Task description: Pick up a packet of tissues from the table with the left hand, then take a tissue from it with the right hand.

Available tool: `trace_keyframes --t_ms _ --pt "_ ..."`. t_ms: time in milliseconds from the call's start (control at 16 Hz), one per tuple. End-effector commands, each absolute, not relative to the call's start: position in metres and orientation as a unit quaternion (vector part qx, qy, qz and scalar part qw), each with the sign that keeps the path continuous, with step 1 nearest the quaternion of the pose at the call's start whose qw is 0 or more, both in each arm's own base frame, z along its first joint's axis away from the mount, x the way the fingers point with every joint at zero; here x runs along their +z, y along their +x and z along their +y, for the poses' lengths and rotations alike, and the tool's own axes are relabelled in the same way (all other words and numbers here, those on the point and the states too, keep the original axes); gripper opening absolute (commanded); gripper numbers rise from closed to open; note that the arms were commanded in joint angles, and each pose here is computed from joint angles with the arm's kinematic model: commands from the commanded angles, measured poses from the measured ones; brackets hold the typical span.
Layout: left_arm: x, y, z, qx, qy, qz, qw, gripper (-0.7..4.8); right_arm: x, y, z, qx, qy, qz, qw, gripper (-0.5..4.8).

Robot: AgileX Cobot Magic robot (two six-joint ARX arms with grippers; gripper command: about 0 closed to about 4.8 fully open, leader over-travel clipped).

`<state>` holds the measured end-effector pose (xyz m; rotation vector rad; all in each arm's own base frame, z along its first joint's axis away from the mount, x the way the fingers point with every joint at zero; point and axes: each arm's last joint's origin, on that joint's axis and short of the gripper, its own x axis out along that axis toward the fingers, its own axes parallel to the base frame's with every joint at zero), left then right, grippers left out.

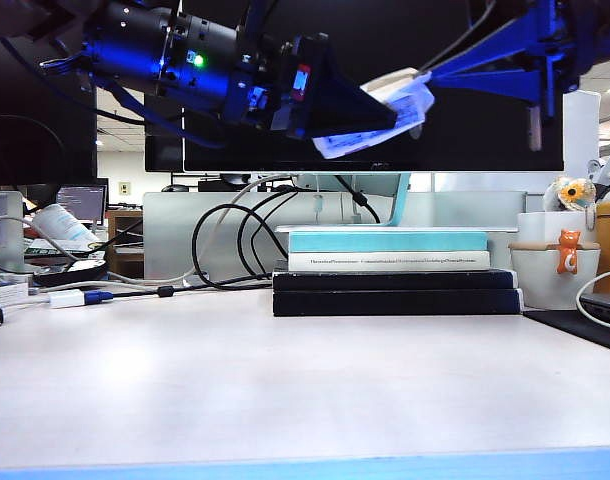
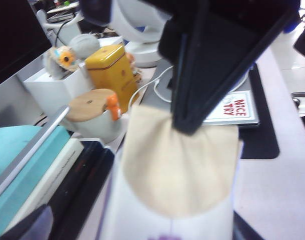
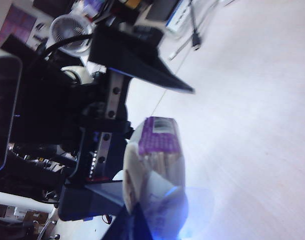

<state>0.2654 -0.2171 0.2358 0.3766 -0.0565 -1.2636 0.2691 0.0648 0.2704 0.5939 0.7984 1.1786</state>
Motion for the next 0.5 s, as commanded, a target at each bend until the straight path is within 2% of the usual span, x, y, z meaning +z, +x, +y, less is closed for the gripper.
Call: trace_keyframes --t_ms 62,250,500 --pt "0.2402 0.2621 -0.22 -0.611 0.162 -0.043 0.774 2.9 0.2739 0.2689 0.0647 0.539 0.264 0.352 0.718 -0.06" --pt "0.2401 0.2587 -0.2235 -0.623 0.16 -0.045 0.764 1.82 0.2739 0.2689 0.0647 0.539 0.264 0.352 0.718 -0.06" --pt "0.2363 0.2584 -0.223 -0.624 0.16 -0.023 0.765 1.73 0.2769 0.2708 0.0643 0.543 0.255 0.335 0.727 -0.06"
